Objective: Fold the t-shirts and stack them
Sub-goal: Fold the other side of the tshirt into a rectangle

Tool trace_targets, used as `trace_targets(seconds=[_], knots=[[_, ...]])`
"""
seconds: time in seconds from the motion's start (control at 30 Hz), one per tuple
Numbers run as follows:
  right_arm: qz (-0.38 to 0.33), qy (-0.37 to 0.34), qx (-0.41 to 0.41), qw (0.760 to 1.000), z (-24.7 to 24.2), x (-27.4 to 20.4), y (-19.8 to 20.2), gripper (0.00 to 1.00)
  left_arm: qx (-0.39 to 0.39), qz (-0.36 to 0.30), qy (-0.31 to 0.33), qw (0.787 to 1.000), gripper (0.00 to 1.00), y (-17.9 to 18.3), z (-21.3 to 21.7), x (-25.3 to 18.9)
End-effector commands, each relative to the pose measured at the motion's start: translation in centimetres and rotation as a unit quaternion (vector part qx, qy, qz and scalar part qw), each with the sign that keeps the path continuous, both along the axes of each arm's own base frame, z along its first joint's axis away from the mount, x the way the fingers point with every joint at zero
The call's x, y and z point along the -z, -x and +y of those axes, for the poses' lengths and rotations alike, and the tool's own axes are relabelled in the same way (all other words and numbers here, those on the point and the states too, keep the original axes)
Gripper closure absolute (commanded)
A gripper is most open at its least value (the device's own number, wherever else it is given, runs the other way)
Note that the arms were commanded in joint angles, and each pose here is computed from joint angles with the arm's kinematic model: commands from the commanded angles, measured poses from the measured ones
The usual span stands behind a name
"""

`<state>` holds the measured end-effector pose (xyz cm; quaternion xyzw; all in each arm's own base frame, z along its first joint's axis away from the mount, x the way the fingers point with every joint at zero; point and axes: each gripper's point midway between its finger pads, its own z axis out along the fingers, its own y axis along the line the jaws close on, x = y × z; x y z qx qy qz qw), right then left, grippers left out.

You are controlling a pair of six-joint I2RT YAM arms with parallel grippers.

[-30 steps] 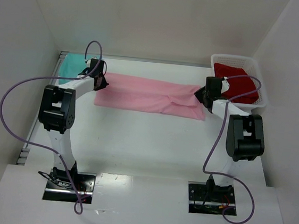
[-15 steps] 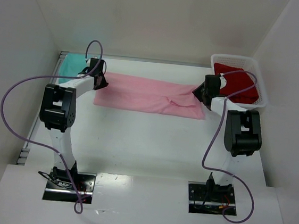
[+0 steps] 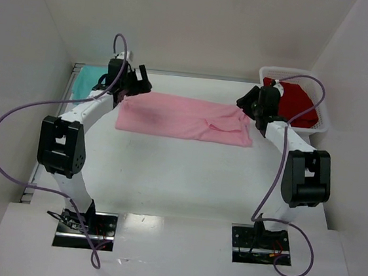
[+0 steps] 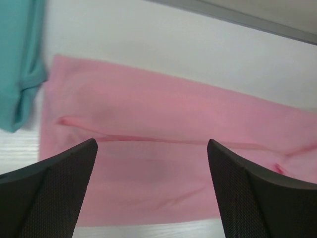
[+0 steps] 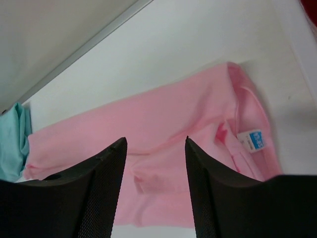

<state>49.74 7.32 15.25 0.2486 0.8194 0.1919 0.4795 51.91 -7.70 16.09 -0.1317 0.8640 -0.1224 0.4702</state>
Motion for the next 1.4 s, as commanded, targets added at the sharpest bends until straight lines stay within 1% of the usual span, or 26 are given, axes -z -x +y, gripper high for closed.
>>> trace_targets(seconds=[0.0, 0.03, 0.07, 0.13, 0.17, 0.23, 0.27, 0.33, 0.47, 0.57, 0.63, 0.67, 0.73, 0.77, 0.87, 0.9, 0.93, 1.03, 1.1, 1.17, 1.2, 1.23, 1.27, 1.3, 1.33, 1.37], knots=[[-0.014, 0.007, -0.009, 1.000, -0.4, -1.1, 2.2, 0.44, 0.145, -0.070, 0.035, 0.986, 0.01, 1.0, -6.4, -4.3], [-0.009, 0.009, -0.005, 1.000, -0.6, -0.7, 2.6, 0.44, 0.166, -0.074, 0.043, 0.982, 0.01, 1.3, -7.5, -4.6], [0.010, 0.011, -0.005, 1.000, -0.7, 1.0, 3.5, 0.44, 0.196, -0.079, 0.056, 0.976, 0.01, 1.9, -9.0, -5.0], [0.014, 0.007, -0.003, 1.000, -0.7, 1.6, 4.1, 0.44, 0.229, -0.076, 0.070, 0.968, 0.01, 2.7, -11.5, -4.8], [0.024, 0.005, -0.007, 1.000, -0.6, 2.4, 4.6, 0.44, 0.242, -0.063, 0.074, 0.965, 0.01, 3.0, -12.5, -3.7], [0.033, -0.002, -0.012, 0.999, -0.3, 3.0, 5.1, 0.44, 0.271, -0.054, 0.084, 0.957, 0.01, 3.9, -15.2, -3.2], [0.042, -0.005, -0.017, 0.999, -0.1, 3.7, 5.6, 0.44, 0.275, -0.040, 0.089, 0.956, 0.01, 4.2, -16.0, -2.1], [0.040, -0.010, -0.014, 0.999, -0.1, 4.3, 5.5, 0.44, 0.300, -0.027, 0.106, 0.948, 0.01, 5.4, -18.5, -0.9], [0.052, -0.009, -0.014, 0.999, -0.1, 5.6, 5.7, 0.44, 0.315, -0.001, 0.123, 0.941, 0.02, 6.0, -21.3, 1.7], [0.065, -0.008, -0.014, 0.998, -0.1, 6.6, 5.7, 0.44, 0.317, 0.005, 0.124, 0.940, 0.02, 6.0, -22.3, 2.5], [0.065, -0.001, -0.012, 0.998, -0.3, 6.7, 5.4, 0.44, 0.312, -0.001, 0.119, 0.942, 0.02, 5.8, -22.6, 2.2], [0.071, 0.000, -0.012, 0.997, -0.3, 7.2, 5.4, 0.44, 0.295, 0.000, 0.109, 0.949, 0.02, 5.1, -22.2, 2.5], [0.079, 0.000, -0.012, 0.997, -0.3, 7.9, 5.5, 0.44, 0.277, 0.015, 0.089, 0.956, 0.01, 5.0, -21.8, 3.4], [0.082, 0.000, -0.012, 0.997, -0.3, 8.2, 5.3, 0.44, 0.257, 0.019, 0.071, 0.964, 0.01, 4.5, -21.0, 4.3], [0.089, -0.002, -0.017, 0.996, -0.1, 9.0, 5.3, 0.45, 0.240, 0.029, 0.049, 0.969, 0.01, 4.4, -20.5, 5.5], [0.084, -0.003, -0.017, 0.996, -0.1, 8.8, 5.1, 0.45, 0.227, 0.049, 0.037, 0.972, 0.01, 4.6, -19.9, 6.9], [0.089, -0.002, -0.017, 0.996, -0.1, 9.2, 5.1, 0.48, 0.221, 0.053, 0.032, 0.973, 0.01, 4.4, -19.7, 7.0], [0.080, -0.007, -0.014, 0.997, 0.0, 8.7, 4.4, 0.48, 0.210, 0.078, 0.001, 0.975, 0.01, 4.4, -18.7, 8.5], [0.080, -0.004, -0.010, 0.997, -0.2, 8.8, 4.4, 0.51, 0.205, 0.098, -0.017, 0.974, 0.01, 4.7, -18.1, 9.8], [0.080, -0.008, -0.007, 0.997, -0.1, 8.7, 4.1, 0.51, 0.190, 0.094, -0.034, 0.977, 0.01, 4.1, -17.5, 9.2], [0.075, -0.008, -0.007, 0.997, -0.1, 8.5, 3.9, 0.51, 0.190, 0.110, -0.049, 0.974, 0.01, 4.5, -16.9, 10.3], [0.075, -0.008, -0.007, 0.997, -0.1, 8.5, 3.9, 0.52, 0.179, 0.107, -0.064, 0.976, 0.01, 4.2, -16.4, 10.0], [0.075, -0.008, -0.007, 0.997, -0.1, 8.6, 3.7, 0.52, 0.174, 0.117, -0.071, 0.975, 0.01, 4.4, -16.0, 10.7], [0.075, -0.008, -0.007, 0.997, -0.1, 8.6, 3.7, 0.53, 0.179, 0.120, -0.078, 0.973, 0.01, 4.5, -15.9, 10.6], [0.076, -0.012, -0.005, 0.997, 0.0, 8.6, 3.7, 0.57, 0.173, 0.120, -0.083, 0.974, 0.01, 4.3, -15.7, 10.4], [0.076, -0.012, -0.005, 0.997, 0.0, 8.6, 3.3, 0.57, 0.173, 0.123, -0.090, 0.973, 0.01, 4.3, -15.5, 10.9]])
